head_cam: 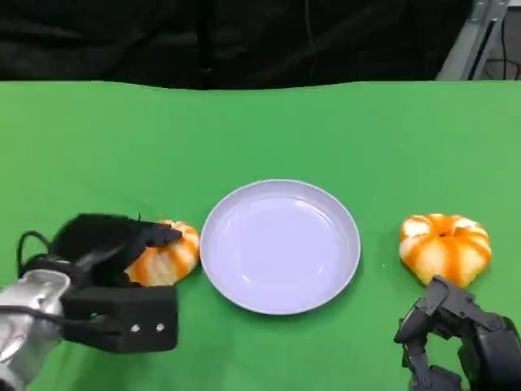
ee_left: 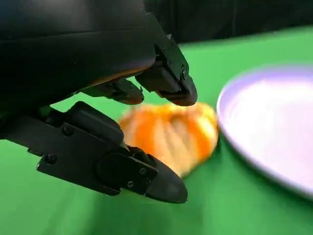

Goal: Grasp the bread from the table and place it into the plate.

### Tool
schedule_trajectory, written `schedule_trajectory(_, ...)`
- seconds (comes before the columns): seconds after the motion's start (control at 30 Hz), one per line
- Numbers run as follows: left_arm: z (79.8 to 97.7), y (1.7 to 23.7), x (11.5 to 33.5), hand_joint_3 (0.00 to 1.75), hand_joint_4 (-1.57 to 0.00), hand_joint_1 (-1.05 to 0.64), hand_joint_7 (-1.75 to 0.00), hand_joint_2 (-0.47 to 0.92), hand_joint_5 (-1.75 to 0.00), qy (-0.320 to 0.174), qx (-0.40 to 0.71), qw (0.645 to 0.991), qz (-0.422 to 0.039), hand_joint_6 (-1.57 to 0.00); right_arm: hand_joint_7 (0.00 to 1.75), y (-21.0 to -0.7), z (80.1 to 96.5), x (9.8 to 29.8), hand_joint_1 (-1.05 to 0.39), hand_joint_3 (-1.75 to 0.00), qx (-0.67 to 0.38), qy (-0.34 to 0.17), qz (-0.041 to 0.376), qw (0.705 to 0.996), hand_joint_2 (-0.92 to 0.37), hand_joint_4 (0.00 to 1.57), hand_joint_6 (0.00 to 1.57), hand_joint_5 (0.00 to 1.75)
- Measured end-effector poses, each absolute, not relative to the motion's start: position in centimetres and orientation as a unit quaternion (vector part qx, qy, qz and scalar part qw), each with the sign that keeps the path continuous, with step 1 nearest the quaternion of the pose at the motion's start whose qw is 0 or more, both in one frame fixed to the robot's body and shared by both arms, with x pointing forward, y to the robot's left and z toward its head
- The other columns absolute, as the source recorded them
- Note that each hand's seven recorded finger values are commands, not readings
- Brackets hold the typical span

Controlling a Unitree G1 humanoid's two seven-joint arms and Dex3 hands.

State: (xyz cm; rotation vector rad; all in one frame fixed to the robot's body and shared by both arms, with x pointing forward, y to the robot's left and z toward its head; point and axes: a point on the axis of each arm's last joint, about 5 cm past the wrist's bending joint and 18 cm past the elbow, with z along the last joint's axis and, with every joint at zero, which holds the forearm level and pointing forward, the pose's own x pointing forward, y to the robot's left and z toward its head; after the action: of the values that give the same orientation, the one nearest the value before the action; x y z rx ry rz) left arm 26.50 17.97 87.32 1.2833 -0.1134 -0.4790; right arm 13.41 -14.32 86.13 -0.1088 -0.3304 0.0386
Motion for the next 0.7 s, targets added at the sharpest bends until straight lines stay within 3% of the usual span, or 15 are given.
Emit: schedule_trajectory(0.7,86.87,17.66,26.89,0.08,-0.46,-0.81,0.00,0.92,-0.02,-0.057,0.594,0.771,-0.223,-0.54,1.61,-14.27,86.19,13.54,-0.10,-1.11,-0.053,-0.168,0.020,0.984,-0.57,0.83,0.72,1.75)
